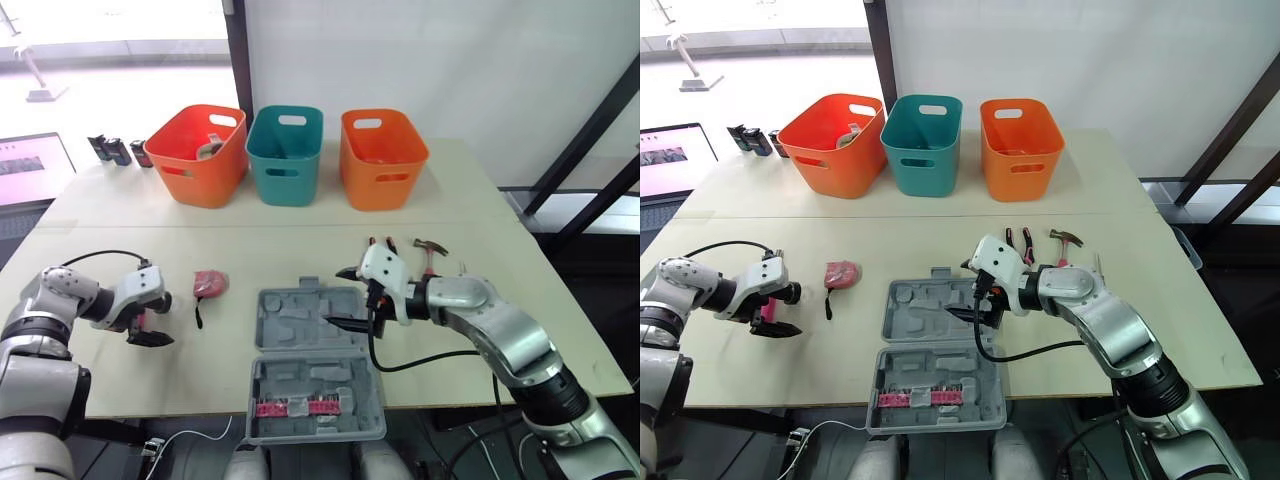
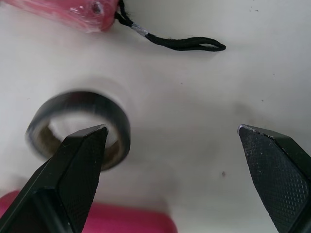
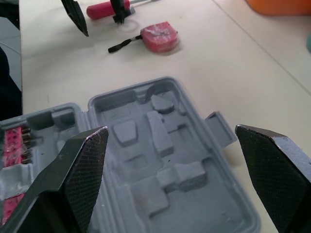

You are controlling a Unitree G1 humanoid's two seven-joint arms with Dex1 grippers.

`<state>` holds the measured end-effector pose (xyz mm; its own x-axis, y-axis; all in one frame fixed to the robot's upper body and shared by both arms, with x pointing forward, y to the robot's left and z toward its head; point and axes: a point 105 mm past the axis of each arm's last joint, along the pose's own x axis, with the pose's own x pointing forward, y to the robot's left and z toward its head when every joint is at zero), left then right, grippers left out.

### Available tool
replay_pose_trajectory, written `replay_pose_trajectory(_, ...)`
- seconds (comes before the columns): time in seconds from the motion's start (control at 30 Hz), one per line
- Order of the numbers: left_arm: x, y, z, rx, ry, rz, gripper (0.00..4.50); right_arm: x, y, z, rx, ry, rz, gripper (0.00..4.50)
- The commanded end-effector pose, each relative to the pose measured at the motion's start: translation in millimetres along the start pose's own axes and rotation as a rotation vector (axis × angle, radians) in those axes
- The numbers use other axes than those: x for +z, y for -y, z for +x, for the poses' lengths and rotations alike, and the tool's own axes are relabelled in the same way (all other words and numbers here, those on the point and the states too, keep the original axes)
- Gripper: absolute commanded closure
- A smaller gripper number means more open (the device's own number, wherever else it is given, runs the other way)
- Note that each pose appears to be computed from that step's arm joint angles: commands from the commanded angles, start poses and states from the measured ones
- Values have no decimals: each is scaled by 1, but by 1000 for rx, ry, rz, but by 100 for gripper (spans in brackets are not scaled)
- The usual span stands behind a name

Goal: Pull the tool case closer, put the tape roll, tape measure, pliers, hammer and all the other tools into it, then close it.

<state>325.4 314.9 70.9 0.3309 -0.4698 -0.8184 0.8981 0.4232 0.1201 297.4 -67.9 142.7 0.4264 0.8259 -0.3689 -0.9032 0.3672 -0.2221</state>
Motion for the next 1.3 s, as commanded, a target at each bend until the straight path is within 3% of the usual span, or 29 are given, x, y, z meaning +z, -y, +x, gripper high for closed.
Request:
replay_pose_trajectory(0.03, -3, -1, 6, 20, -16, 1, 1, 12, 2, -7, -38, 37, -29, 9)
replay_pose_trajectory(0.17, -4, -3, 8, 51, -22, 1, 1, 9, 3, -9, -52, 27, -21, 9)
replay_pose_trajectory(0.2, -2, -6, 8, 70, -10, 0, 25, 8, 2, -9, -54, 25, -20, 3)
replay_pose_trajectory(0.27, 2, -10, 6, 99, 3, -2, 86, 7, 1, -9, -55, 25, -16, 0)
replay_pose_trajectory(0.43, 6, -15, 1, 119, 13, 5, 329, 7, -1, -6, -57, 32, -8, 0)
replay_pose_trajectory(0.63, 2, -16, -5, 127, -18, 5, 329, 6, -3, -3, -66, 38, -1, 0)
replay_pose_trajectory(1.1, 59, -32, -36, 103, 131, 90, 329, -2, -6, -4, -88, 24, 17, 0)
replay_pose_trajectory(1.3, 38, -28, -39, 93, 36, 85, 329, 0, -8, -2, -95, 34, 22, 0)
